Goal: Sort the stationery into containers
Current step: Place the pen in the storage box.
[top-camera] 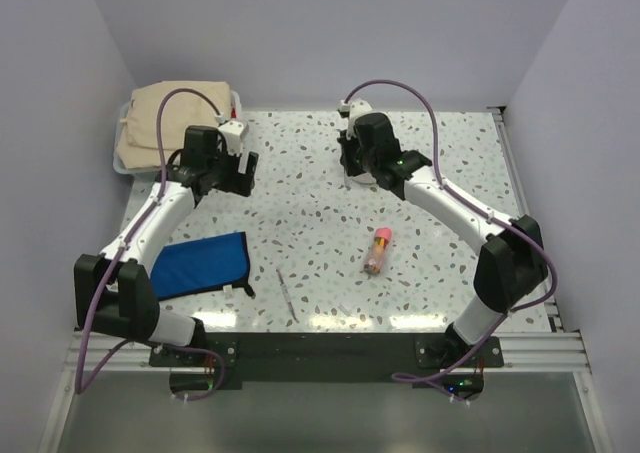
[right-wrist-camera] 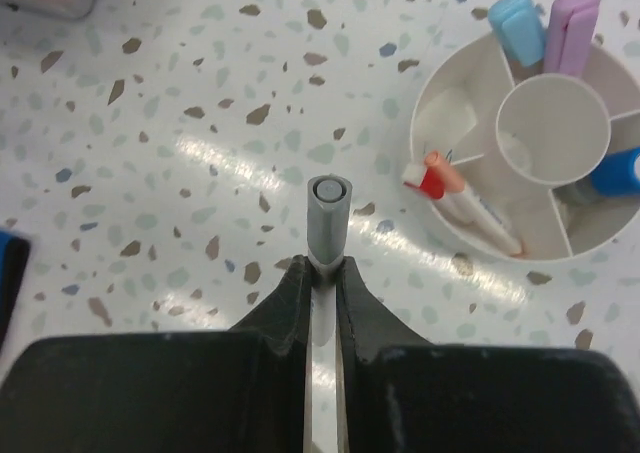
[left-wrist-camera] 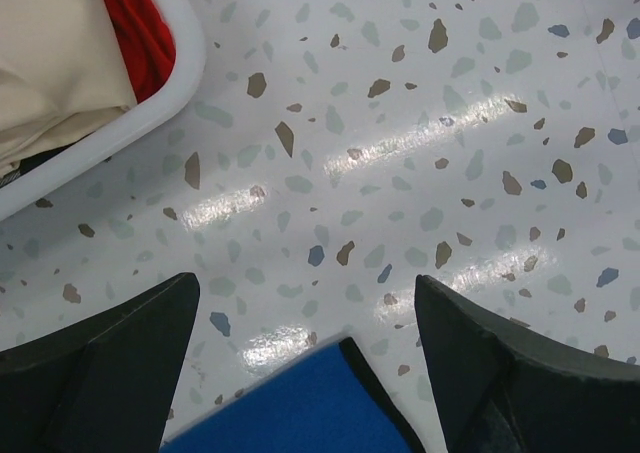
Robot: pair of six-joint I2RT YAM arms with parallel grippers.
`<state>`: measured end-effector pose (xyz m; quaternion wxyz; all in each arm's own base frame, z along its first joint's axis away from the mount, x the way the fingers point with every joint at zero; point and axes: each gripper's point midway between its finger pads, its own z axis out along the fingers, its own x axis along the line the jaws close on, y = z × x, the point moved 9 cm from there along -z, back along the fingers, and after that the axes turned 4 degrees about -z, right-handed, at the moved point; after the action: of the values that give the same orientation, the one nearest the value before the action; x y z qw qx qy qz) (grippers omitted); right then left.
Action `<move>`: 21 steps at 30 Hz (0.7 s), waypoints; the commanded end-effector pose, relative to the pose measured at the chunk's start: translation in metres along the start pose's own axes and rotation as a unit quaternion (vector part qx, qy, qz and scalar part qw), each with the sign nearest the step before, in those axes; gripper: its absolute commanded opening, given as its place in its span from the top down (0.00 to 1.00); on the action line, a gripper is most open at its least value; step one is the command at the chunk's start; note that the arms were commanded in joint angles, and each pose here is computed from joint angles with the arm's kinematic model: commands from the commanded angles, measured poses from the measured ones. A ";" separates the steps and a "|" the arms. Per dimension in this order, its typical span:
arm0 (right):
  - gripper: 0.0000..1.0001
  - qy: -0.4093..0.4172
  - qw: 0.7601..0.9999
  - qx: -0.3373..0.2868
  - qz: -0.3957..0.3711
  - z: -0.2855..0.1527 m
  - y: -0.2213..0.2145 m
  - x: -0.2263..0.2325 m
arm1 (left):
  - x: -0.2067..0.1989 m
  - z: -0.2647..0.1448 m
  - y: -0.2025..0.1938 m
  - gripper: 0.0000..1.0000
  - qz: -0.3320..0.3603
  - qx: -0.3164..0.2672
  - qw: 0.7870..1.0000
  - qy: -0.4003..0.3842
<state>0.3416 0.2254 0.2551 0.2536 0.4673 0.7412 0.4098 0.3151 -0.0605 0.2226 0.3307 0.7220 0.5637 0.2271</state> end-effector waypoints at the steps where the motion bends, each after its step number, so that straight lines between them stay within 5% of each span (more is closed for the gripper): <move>1: 1.00 -0.041 0.985 -0.142 -0.088 0.001 0.045 -0.015 | -0.001 0.002 0.029 0.07 0.027 -0.040 0.998 -0.028; 21: 1.00 -0.131 0.970 -0.089 -0.183 0.045 0.036 -0.073 | 0.001 0.034 0.049 0.08 0.011 -0.055 0.998 -0.032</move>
<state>0.4093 0.1912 0.2349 0.4161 0.3569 0.7605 0.3479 0.3570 -0.0719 0.2186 0.3506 0.7306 0.5442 0.2171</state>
